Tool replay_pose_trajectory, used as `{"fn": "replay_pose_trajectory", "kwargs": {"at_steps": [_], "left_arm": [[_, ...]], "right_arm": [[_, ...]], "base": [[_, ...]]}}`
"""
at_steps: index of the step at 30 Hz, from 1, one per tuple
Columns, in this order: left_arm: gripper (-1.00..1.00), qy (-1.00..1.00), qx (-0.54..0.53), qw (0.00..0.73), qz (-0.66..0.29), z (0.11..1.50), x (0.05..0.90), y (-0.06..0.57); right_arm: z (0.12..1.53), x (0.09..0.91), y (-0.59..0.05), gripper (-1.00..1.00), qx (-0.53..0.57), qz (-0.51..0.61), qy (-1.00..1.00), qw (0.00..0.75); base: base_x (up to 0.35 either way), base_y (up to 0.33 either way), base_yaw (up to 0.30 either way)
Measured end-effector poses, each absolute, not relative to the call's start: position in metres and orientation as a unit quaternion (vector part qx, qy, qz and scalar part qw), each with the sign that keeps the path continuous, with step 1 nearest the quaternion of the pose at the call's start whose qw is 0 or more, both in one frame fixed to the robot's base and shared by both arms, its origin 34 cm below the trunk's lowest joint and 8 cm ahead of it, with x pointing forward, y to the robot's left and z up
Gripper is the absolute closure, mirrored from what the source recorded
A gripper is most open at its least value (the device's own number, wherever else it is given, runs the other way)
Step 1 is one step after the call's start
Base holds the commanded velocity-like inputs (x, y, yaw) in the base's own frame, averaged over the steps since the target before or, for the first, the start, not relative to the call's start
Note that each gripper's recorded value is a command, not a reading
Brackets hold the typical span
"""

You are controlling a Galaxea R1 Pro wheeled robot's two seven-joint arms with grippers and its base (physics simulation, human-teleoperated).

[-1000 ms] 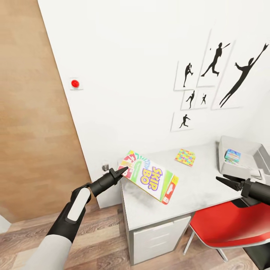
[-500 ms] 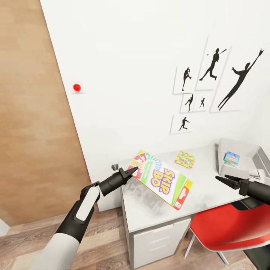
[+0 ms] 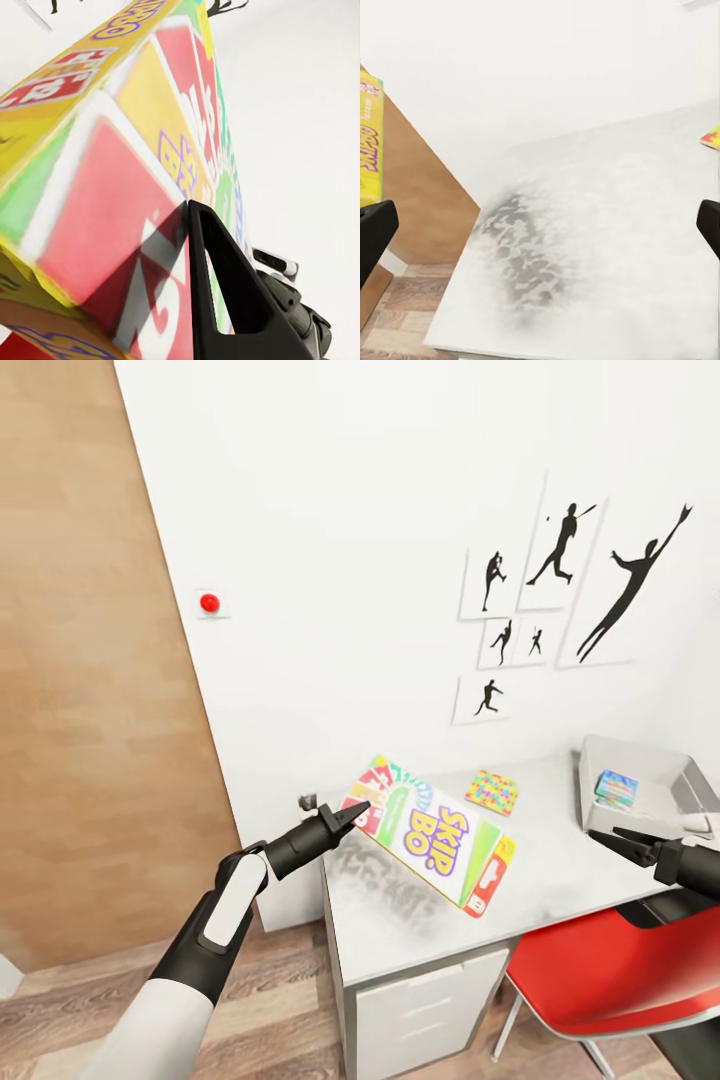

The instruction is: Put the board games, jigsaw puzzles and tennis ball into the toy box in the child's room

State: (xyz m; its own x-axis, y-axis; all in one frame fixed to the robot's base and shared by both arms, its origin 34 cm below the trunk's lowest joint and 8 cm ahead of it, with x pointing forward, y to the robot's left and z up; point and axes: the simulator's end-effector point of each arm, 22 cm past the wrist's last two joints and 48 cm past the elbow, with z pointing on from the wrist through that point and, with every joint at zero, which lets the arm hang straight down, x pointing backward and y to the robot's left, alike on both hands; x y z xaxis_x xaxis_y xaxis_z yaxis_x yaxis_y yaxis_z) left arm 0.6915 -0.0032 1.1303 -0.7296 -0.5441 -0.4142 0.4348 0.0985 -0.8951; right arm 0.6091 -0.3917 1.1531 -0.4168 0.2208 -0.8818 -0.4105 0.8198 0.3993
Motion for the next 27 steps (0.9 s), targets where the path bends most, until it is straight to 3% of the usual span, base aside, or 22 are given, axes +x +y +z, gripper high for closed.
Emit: {"fn": "replay_pose_trajectory", "kwargs": {"at_steps": [27], "left_arm": [[1.00,0.632,-0.030,0.382,-0.673,1.157,0.684,0.000]], "right_arm": [[1.185,0.594,-0.418,-1.00,-0.045,0.281,0.769,0.572]], "base": [[0.000,0.000,0.000]]}}
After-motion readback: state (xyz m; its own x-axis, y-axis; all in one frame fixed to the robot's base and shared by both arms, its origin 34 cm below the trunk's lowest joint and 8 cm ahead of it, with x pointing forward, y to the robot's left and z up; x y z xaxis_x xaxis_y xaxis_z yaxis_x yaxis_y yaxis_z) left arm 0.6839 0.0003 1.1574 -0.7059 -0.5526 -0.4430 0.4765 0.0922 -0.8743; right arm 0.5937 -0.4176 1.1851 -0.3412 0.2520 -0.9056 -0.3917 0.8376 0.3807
